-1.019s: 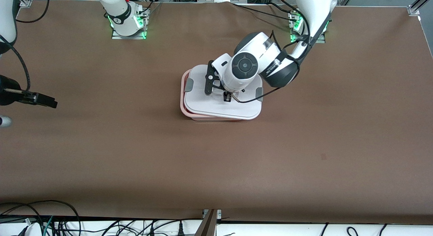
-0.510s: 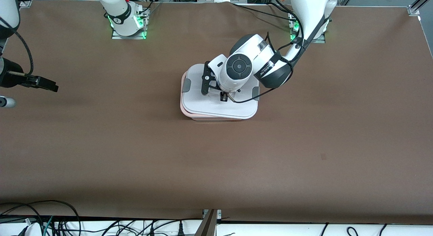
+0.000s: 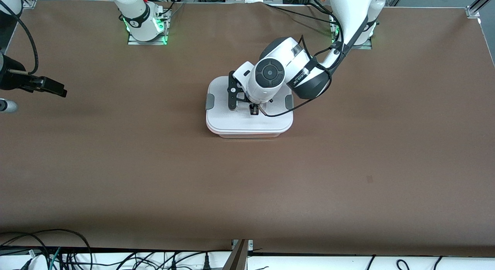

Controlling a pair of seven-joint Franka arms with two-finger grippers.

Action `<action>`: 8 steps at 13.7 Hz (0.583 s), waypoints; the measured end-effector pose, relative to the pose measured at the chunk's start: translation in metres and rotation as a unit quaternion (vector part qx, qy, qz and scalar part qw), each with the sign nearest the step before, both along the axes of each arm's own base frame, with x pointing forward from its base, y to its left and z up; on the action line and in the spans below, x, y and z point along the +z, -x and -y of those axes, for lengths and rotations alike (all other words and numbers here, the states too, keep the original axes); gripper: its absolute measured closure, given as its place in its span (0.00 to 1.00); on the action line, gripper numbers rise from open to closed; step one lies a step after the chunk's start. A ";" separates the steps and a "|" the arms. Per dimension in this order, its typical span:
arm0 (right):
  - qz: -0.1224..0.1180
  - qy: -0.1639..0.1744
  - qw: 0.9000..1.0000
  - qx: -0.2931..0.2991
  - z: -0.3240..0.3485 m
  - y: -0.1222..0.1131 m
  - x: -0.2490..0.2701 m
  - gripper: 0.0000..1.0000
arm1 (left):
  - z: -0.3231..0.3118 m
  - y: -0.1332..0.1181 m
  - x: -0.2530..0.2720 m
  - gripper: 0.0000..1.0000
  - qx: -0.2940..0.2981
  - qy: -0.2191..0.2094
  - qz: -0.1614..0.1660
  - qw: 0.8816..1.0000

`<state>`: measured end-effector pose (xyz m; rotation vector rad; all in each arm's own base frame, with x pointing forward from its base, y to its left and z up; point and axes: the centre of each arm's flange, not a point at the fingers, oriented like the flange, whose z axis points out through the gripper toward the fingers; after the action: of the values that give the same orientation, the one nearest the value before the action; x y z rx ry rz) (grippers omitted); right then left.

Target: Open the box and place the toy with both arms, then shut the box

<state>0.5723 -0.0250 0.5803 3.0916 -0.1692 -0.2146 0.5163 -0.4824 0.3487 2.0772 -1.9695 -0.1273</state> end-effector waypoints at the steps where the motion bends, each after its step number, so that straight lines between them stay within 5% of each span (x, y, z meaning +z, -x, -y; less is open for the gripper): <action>1: -0.001 -0.002 1.000 0.010 0.001 0.003 0.004 0.00 | 0.002 0.002 -0.001 0.93 0.002 -0.001 -0.001 1.000; 8: -0.016 -0.004 1.000 0.022 0.002 0.005 0.006 0.00 | 0.003 0.001 -0.005 0.93 0.006 -0.001 0.001 1.000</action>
<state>0.5672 -0.0273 0.5868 3.0945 -0.1003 -0.2640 0.5152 -0.4857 0.3442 2.0902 -1.9593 -0.1239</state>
